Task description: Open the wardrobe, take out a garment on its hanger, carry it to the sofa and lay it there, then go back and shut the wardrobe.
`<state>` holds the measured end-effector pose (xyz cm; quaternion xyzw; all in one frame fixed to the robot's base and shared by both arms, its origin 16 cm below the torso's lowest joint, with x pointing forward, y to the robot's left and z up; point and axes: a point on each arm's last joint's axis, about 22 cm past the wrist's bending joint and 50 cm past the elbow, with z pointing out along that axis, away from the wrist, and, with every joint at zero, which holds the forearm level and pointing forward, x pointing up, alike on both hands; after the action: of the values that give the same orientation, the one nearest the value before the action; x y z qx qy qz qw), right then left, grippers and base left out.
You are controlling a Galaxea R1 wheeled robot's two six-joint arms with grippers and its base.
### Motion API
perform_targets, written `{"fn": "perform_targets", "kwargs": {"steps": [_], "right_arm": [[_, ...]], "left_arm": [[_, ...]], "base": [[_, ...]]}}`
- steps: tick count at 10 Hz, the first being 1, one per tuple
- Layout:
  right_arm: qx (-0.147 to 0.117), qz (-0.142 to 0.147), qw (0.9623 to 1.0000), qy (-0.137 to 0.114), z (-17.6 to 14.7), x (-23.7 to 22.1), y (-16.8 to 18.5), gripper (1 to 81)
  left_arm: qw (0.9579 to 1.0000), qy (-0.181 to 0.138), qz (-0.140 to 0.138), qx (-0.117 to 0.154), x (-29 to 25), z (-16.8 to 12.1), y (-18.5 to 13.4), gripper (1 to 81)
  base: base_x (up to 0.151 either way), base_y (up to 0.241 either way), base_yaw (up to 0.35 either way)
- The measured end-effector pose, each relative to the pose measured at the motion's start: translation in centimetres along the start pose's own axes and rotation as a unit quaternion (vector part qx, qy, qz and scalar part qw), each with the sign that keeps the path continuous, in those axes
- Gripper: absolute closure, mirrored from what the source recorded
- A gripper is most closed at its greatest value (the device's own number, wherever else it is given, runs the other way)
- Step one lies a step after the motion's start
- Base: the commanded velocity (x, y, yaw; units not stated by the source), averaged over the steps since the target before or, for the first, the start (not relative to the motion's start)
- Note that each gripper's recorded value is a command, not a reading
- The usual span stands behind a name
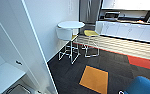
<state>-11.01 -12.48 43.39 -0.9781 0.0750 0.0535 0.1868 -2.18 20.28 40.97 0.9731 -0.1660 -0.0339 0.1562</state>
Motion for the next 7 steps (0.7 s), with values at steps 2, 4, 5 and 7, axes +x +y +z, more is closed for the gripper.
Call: {"fn": "perform_targets", "kwargs": {"steps": [2, 4, 5, 7], "right_arm": [[0.0, 0.0, 1.0, -0.001, -0.02, -0.18, 0.01, 1.0], [0.0, 0.0, 1.0, -0.001, -0.01, -0.14, 0.01, 1.0], [0.0, 0.0, 1.0, -0.001, -0.01, -0.17, -0.01, 1.0], [0.0, 0.0, 1.0, -0.001, -0.01, -0.14, -0.01, 1.0]], "left_arm": [[1.0, 0.001, 0.002, -0.001, 0.05, 0.01, 0.08, 1.0], [1.0, 0.001, 0.009, -0.002, 0.07, 0.02, 0.13, 1.0], [0.9999, 0.001, 0.01, -0.002, 0.04, 0.02, 0.15, 1.0], [0.9998, 0.001, 0.019, -0.002, 0.05, 0.03, 0.2, 1.0]], "base": [[0.0, 0.0, 0.342], [0.0, 0.0, 0.342], [0.0, 0.0, 0.342], [0.0, 0.0, 0.342]]}}
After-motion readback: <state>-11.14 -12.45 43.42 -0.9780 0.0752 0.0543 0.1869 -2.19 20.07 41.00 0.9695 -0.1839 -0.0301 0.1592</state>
